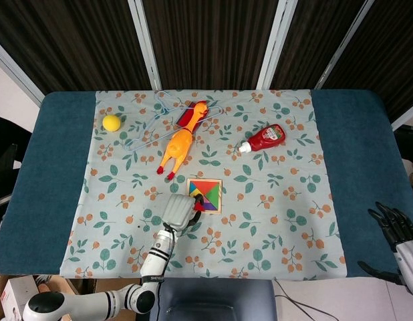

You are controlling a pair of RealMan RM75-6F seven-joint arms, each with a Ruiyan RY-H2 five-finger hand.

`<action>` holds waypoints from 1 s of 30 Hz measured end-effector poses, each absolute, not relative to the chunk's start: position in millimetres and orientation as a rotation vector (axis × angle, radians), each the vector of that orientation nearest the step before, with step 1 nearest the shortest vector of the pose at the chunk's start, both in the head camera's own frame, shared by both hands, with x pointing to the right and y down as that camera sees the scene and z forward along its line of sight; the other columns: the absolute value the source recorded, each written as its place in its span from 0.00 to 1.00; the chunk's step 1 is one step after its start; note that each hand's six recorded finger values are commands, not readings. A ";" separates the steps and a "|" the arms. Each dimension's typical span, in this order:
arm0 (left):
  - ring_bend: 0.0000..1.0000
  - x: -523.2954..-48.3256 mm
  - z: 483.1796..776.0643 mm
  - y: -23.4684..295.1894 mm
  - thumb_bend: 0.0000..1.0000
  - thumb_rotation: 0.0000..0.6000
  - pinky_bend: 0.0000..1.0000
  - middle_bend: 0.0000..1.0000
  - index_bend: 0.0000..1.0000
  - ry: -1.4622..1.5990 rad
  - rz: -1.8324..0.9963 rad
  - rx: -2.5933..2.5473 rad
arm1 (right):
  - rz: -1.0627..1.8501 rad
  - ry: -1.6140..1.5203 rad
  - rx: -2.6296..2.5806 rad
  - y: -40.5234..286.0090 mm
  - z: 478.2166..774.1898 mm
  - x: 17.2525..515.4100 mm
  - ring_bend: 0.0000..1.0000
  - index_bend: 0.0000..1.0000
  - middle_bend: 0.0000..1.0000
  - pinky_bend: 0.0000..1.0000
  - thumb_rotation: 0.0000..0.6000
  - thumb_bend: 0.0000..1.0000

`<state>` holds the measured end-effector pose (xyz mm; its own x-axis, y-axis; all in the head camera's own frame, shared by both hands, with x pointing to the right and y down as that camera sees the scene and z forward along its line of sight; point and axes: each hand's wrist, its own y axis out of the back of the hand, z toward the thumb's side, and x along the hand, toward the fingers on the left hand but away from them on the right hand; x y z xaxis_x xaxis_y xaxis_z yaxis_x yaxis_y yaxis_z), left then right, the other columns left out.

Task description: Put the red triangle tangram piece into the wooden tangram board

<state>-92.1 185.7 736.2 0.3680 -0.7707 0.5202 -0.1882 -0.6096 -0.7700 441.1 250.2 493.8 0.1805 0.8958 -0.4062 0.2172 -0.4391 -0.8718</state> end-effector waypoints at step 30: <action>1.00 -95.8 754.7 183.2 0.40 1.00 1.00 1.00 0.44 0.840 -1.293 -1.985 | 1.284 -1.066 -1.789 251.7 490.6 444.0 0.00 0.00 0.00 0.00 1.00 0.20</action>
